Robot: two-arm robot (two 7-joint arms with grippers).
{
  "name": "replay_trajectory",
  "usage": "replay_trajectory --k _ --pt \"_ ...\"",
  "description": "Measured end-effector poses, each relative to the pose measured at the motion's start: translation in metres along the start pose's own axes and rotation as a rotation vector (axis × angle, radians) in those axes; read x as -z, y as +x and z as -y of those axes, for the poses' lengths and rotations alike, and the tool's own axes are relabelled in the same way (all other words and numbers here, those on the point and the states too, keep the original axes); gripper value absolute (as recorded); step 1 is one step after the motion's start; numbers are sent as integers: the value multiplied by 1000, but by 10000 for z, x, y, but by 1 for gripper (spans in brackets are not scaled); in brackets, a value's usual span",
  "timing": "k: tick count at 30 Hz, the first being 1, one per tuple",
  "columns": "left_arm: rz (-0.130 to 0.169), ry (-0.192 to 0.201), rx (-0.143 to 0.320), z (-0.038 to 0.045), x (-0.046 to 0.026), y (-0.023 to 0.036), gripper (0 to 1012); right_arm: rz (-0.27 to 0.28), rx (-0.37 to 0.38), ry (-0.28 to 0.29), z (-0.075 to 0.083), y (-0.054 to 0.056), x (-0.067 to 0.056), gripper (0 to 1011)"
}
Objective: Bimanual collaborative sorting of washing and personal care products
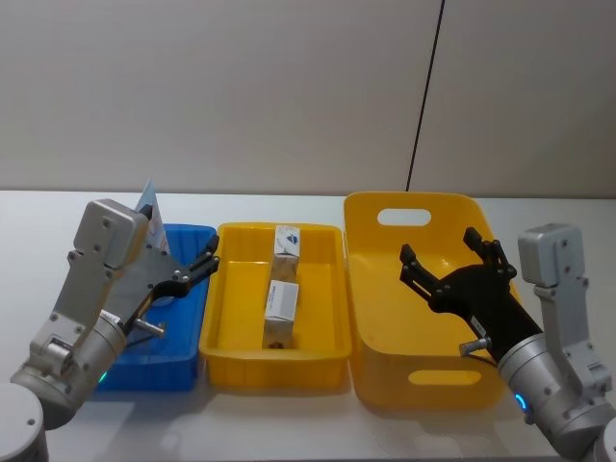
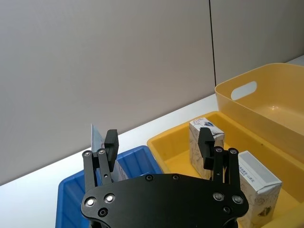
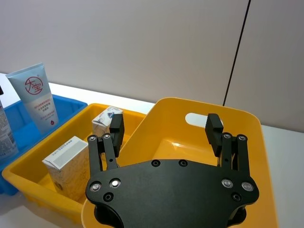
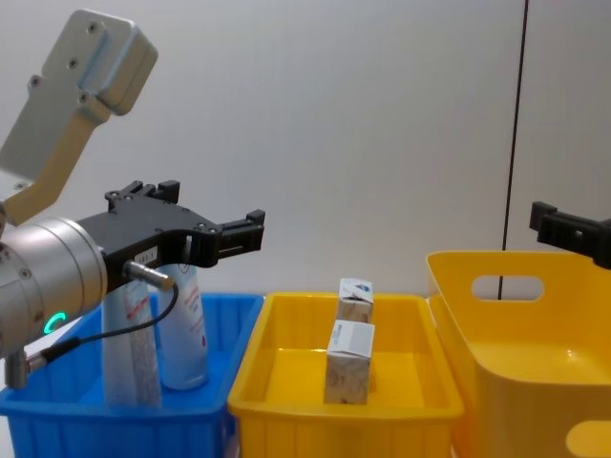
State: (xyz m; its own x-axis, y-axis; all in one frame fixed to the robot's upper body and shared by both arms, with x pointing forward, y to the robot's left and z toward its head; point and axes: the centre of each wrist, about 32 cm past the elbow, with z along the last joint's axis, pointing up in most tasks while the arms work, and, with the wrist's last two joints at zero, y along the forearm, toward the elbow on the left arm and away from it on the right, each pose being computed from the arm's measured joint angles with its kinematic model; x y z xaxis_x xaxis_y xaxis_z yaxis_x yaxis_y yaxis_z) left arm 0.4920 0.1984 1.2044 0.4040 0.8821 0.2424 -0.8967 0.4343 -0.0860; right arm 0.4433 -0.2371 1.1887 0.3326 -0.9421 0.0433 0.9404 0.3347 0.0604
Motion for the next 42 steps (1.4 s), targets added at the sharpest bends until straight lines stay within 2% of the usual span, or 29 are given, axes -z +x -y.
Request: replay_trajectory --k 19,24,31,35,38,42 --pt "0 0 0 0 0 0 1001 0 0 0 0 0 0 1002" --pt "7 7 -1 -3 -18 17 1001 0 0 0 0 0 0 1002" --pt "33 41 -12 -52 -110 86 1001 0 0 0 0 0 0 1002" --pt "46 80 -32 -119 -178 127 1001 0 0 0 0 0 0 1002" --pt "55 123 -56 -203 -258 160 1001 0 0 0 0 0 0 1002" --pt "57 167 -83 -300 -330 183 1001 0 0 0 0 0 0 1002"
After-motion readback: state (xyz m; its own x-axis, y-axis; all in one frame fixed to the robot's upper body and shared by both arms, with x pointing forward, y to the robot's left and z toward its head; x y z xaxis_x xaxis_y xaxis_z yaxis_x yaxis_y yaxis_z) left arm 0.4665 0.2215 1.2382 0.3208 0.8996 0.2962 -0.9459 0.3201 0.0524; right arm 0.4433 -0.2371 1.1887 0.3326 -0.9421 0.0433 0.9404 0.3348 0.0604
